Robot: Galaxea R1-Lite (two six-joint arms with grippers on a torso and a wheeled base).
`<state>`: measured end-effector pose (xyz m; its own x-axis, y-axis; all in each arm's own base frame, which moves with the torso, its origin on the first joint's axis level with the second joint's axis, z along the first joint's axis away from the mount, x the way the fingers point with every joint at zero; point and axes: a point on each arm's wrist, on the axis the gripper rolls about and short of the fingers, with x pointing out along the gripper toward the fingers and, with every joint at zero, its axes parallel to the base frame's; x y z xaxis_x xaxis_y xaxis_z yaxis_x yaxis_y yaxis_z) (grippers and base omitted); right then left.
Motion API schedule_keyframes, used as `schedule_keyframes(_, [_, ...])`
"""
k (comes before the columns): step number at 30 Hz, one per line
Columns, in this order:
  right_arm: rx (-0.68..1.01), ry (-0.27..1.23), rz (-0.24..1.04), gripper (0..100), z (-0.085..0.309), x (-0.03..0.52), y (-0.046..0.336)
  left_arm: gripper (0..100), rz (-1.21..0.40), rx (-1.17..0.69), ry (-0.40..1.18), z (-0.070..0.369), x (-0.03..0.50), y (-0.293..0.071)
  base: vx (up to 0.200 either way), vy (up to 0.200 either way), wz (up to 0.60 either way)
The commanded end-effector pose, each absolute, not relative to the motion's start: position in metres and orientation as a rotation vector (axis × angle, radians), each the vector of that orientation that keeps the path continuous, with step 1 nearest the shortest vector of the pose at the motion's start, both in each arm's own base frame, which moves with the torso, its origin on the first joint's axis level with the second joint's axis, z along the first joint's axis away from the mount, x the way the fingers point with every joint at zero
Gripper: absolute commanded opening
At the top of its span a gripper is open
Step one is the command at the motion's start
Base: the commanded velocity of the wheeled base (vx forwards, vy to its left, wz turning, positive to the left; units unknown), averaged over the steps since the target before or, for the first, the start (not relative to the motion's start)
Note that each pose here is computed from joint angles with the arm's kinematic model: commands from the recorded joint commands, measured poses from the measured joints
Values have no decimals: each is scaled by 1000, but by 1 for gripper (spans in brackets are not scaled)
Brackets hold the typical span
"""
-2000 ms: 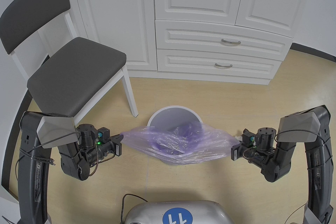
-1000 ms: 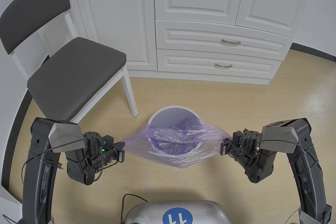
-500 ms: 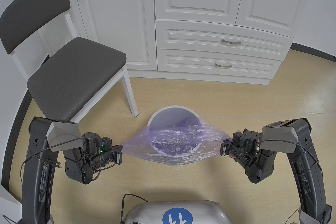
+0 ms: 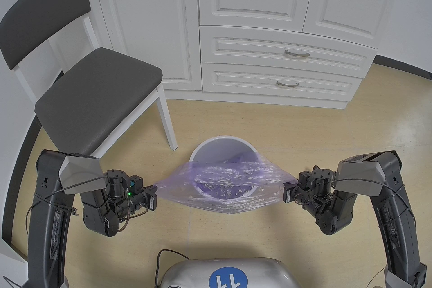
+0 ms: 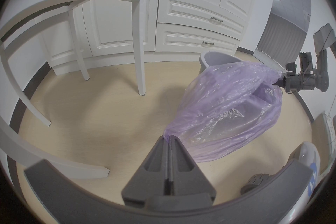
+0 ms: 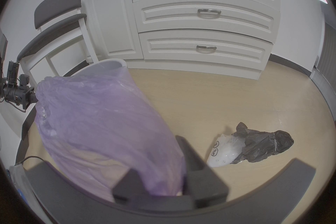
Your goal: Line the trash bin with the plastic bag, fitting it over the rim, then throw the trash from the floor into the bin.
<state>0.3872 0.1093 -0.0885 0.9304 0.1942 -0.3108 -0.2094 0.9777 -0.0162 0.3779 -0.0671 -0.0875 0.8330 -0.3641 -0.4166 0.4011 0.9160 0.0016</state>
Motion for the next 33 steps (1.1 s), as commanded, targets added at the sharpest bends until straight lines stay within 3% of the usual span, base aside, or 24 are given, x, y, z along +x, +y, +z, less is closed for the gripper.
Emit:
schedule_keyframes(1, [-39, 306, 208, 100, -85, 388, 108, 0, -404, 70, 426, -87, 378, -67, 0, 0, 0])
schedule_keyframes(10, [101, 297, 283, 100, -84, 386, 105, 0, -399, 36, 433, -87, 377, -69, 0, 0, 0])
schedule_keyframes(13, [256, 321, 393, 100, -70, 375, 101, 0, -400, 40, 434, -88, 377, -69, 0, 0, 0])
schedule_keyframes(19, [348, 387, 628, 100, -30, 348, 56, 0, -399, 44, 433, -88, 377, -70, 0, 0, 0])
schedule_keyframes(26, [390, 378, 655, 100, -31, 351, 7, 0, -397, 44, 433, -88, 377, -70, 0, 0, 0])
schedule_keyframes(33, [393, 356, 682, 100, -24, 351, -7, 0, -397, 44, 433, -87, 377, -70, 0, 0, 0])
